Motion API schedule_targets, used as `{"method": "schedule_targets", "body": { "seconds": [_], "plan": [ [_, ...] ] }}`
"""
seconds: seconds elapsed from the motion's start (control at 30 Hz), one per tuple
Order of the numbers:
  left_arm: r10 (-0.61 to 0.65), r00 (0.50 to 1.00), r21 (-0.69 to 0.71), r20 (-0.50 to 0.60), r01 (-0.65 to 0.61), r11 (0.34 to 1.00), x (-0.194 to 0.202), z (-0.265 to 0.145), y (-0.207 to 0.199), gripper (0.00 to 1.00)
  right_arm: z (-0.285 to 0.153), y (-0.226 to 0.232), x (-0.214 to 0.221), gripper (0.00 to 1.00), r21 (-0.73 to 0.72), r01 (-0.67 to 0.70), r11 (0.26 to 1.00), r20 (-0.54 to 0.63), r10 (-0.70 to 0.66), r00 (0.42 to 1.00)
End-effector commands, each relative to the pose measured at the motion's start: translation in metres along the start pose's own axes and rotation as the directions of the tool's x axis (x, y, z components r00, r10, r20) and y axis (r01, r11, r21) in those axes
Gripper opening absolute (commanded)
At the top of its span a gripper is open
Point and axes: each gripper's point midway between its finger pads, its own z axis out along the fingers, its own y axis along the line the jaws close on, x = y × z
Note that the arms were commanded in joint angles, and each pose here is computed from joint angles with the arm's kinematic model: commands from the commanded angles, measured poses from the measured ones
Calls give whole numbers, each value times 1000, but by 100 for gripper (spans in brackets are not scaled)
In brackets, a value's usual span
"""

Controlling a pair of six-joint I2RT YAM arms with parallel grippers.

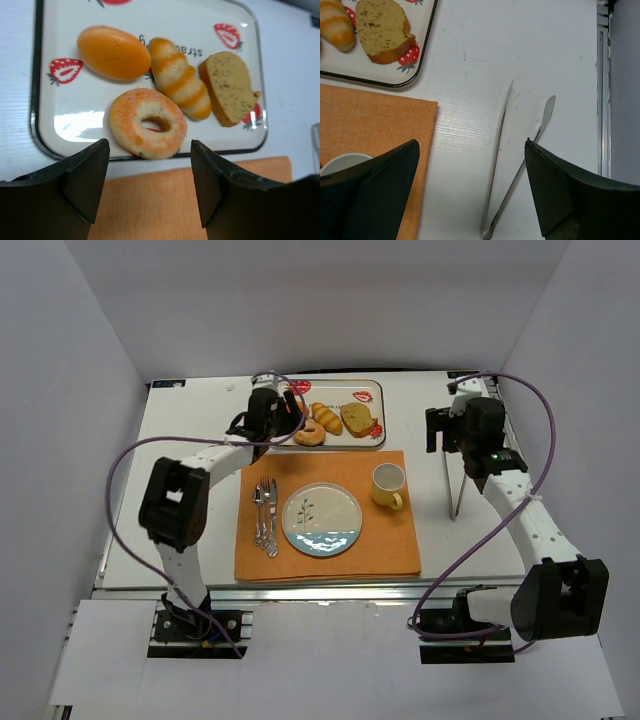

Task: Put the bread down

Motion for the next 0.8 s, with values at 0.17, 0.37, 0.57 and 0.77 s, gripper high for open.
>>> {"method": "schedule_targets", "body": {
  "seconds": [0.17, 0.37, 0.57, 0.77],
  "plan": [
    [-59, 964, 29, 260, 54, 998, -79, -132, 4, 0, -11, -17, 44, 0, -227, -9, 974, -108, -16, 994],
    [-99, 961, -42, 257, 114, 993, -45, -198, 45, 61, -9, -35, 103, 69, -191, -102, 976, -300, 41, 953],
    [-145, 953, -101, 268, 178, 979, -6, -244, 75, 80, -6, -62, 152, 89, 120, -211, 970, -407, 242, 881],
    [-225, 933, -95, 281, 261, 961, 19, -256, 88, 80, 10, -53, 169, 89, 126, -225, 966, -401, 258, 879]
  ]
}}
